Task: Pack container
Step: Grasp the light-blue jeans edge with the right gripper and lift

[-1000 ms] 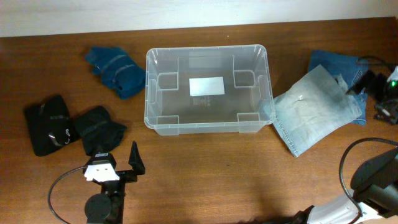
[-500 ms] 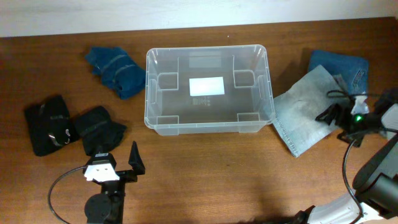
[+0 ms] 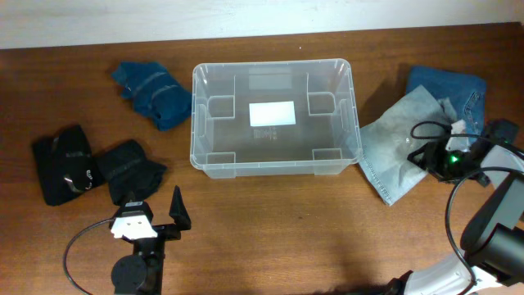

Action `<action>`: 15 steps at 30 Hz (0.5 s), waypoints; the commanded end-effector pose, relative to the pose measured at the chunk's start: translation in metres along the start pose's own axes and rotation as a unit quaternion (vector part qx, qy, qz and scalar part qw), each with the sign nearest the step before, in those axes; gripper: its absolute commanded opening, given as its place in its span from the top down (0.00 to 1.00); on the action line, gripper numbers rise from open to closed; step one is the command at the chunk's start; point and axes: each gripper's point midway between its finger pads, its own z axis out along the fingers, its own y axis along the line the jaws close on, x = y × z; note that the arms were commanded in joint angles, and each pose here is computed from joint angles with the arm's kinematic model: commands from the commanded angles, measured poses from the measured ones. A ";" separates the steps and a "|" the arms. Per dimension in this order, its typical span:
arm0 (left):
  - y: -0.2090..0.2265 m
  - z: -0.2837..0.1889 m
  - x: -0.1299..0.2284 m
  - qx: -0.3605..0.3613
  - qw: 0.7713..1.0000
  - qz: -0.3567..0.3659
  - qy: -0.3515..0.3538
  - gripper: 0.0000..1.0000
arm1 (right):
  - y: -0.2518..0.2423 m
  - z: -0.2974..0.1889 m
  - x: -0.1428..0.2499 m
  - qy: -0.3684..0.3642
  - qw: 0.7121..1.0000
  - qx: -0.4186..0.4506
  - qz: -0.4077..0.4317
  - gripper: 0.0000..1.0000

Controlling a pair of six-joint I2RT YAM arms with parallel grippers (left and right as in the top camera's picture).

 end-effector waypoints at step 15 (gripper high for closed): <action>0.000 0.000 0.002 0.003 1.000 0.008 0.001 0.00 | 0.105 -0.115 -0.062 -0.078 0.994 -0.044 -0.068 0.96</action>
